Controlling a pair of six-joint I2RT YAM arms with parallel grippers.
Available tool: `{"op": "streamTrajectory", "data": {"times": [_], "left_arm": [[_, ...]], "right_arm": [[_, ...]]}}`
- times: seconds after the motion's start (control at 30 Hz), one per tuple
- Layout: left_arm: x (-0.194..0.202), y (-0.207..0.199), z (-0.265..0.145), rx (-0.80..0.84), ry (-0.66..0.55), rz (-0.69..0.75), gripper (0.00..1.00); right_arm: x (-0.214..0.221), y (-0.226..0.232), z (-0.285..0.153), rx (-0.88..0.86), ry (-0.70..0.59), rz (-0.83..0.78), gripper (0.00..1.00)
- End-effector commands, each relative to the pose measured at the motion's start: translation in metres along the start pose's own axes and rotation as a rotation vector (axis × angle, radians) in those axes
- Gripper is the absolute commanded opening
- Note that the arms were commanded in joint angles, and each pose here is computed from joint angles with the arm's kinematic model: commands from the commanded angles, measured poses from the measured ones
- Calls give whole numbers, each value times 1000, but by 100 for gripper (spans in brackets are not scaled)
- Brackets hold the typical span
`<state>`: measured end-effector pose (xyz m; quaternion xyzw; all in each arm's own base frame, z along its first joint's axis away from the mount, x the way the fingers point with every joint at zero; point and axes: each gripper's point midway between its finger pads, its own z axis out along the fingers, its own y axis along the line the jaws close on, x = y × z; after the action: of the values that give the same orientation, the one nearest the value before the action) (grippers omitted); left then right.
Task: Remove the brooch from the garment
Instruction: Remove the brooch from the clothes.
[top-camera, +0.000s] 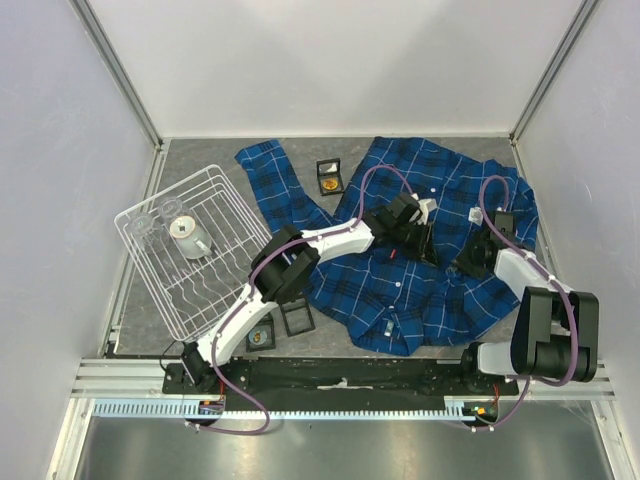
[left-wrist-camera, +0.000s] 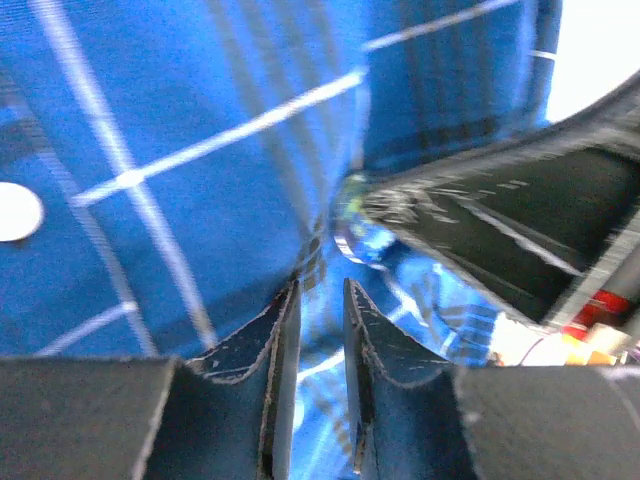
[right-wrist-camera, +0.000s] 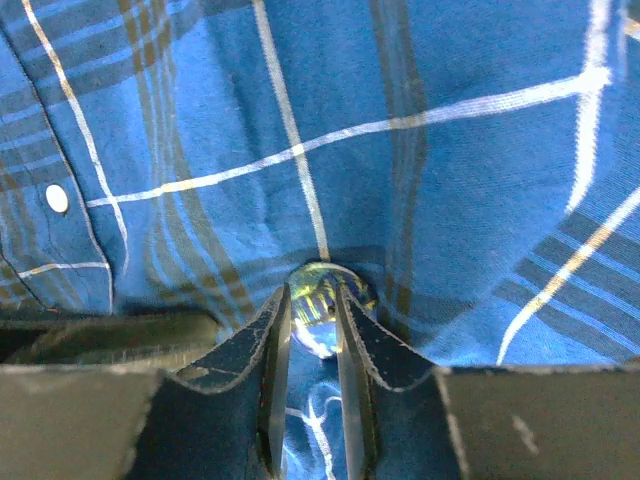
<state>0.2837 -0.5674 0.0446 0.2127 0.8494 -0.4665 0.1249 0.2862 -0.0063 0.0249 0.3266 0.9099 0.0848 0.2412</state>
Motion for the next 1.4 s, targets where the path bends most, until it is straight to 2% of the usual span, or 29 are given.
{"op": "streamTrajectory", "data": {"times": [0.0, 0.17, 0.3, 0.43, 0.5, 0.53, 0.57, 0.63, 0.67, 0.77, 0.8, 0.83, 0.9, 0.93, 1.0, 1.1, 1.3, 1.37], "left_arm": [[-5, 29, 8, -72, -5, 3, 33], [-3, 50, 9, -130, 13, -23, 36], [-2, 56, 4, -171, 19, 7, 39], [-3, 33, -2, -118, 33, 34, 46], [-4, 20, -7, -95, 36, 35, 51], [-3, 14, -9, -71, 46, 29, 53], [-3, 8, -11, -57, 52, 20, 53], [-3, 2, -16, -47, 61, -12, 53], [0, 3, -18, -51, 68, -25, 51], [-6, -14, -37, -47, 42, 4, 38], [-13, -23, -47, -44, 19, 32, 37], [-15, -25, -51, -54, 7, 43, 36], [-12, -25, -56, -62, 8, 51, 34], [-12, -29, -60, -54, 7, 51, 33], [-6, -31, -59, -30, 24, 36, 31], [4, -34, -52, 2, 55, 15, 30], [17, -28, -44, -2, 77, 5, 31], [24, -21, -42, -12, 89, -17, 31]], "right_arm": [[-8, -17, -9, 82, -87, 48, 33], [1, -32, -12, 126, -95, 39, 47], [14, -36, -2, 132, -38, 8, 55], [9, -13, -3, 48, -31, -54, 65], [6, -8, -7, 85, -60, -126, 68], [-3, 1, -12, 88, -90, -174, 72], [-11, -3, -15, 136, -130, -196, 74], [-7, 12, -18, 145, -130, -264, 77], [-7, 11, -19, 170, -129, -274, 78], [-11, 5, -21, 255, -147, -303, 75], [-14, 4, -23, 275, -168, -310, 71], [-17, 6, -24, 278, -180, -318, 62], [-16, 15, -24, 267, -182, -373, 55], [-18, 20, -26, 263, -196, -386, 48], [-17, 25, -23, 254, -196, -407, 45], [-12, 23, -13, 249, -171, -409, 45], [-1, 17, 5, 257, -129, -415, 62], [5, 17, 10, 251, -97, -421, 64]]}}
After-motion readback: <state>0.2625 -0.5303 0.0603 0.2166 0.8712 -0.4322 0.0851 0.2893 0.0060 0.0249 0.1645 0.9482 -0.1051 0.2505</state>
